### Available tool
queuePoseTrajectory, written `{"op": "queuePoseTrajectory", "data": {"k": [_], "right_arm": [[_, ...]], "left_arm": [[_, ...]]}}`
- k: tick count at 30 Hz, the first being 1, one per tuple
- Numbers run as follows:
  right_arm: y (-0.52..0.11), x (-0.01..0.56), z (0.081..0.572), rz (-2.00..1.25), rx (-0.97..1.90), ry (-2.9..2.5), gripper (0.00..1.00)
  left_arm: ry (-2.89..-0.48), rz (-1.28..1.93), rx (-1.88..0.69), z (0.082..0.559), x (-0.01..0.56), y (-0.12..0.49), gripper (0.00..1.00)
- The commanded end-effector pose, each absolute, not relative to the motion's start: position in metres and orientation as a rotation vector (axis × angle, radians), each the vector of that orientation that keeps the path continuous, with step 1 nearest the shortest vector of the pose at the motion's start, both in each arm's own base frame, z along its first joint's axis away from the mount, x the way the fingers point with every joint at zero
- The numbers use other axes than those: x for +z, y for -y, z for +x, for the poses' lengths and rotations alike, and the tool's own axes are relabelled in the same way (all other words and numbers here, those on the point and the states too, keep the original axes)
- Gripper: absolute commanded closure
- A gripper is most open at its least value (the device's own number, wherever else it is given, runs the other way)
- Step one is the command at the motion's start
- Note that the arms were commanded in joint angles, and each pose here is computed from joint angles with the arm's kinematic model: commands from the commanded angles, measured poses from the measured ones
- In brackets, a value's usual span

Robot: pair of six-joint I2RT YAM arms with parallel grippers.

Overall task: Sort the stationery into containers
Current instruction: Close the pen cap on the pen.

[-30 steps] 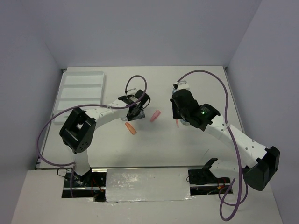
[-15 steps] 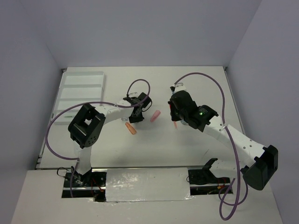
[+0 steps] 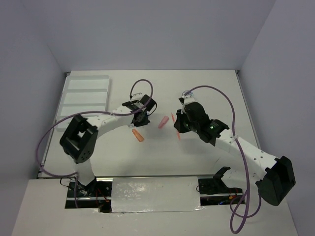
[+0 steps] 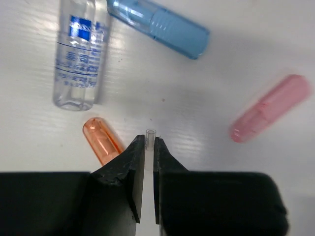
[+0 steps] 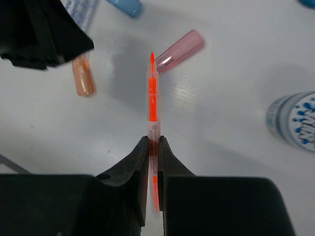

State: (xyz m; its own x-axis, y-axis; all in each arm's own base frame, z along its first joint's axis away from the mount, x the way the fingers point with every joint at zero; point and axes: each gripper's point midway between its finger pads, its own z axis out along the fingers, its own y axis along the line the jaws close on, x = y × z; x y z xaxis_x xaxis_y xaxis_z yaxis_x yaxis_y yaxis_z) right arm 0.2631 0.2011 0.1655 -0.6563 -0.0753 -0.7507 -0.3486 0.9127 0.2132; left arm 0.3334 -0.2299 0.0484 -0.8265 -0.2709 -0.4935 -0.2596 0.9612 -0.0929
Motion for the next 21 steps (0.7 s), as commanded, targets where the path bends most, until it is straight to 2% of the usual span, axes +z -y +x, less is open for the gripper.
{"op": "queuePoseTrajectory", "data": {"k": [1, 5, 7, 8, 10, 14, 21], "right_arm": [[-0.235, 0.197, 0.261, -0.271, 0.707, -2.080, 1.00], [-0.262, 0.206, 0.253, -0.258, 0.828, -1.985, 1.00], [-0.278, 0.210, 0.240, -0.297, 0.900, -1.954, 1.00], [-0.287, 0.220, 0.237, -0.313, 0.951, -1.905, 1.00], [-0.293, 0.224, 0.232, -0.303, 0.993, -1.881, 1.00], [-0.305, 0.245, 0.224, -0.308, 1.063, -1.803, 1.00], [-0.324, 0.260, 0.222, -0.357, 1.105, -1.793, 1.00]], "left_arm": [[-2.332, -0.400, -0.239, 0.355, 0.142, 0.237, 1.00], [-2.160, -0.393, -0.389, 0.355, 0.197, 0.233, 1.00], [-2.023, -0.373, -0.552, 0.353, 0.240, 0.240, 1.00], [-2.006, -0.359, -0.584, 0.348, 0.239, 0.240, 1.00], [-1.885, -0.343, -0.707, 0.343, 0.276, 0.242, 1.00], [-1.784, -0.303, -0.855, 0.322, 0.306, 0.242, 1.00], [-1.752, -0.261, -0.941, 0.308, 0.323, 0.245, 1.00]]}}
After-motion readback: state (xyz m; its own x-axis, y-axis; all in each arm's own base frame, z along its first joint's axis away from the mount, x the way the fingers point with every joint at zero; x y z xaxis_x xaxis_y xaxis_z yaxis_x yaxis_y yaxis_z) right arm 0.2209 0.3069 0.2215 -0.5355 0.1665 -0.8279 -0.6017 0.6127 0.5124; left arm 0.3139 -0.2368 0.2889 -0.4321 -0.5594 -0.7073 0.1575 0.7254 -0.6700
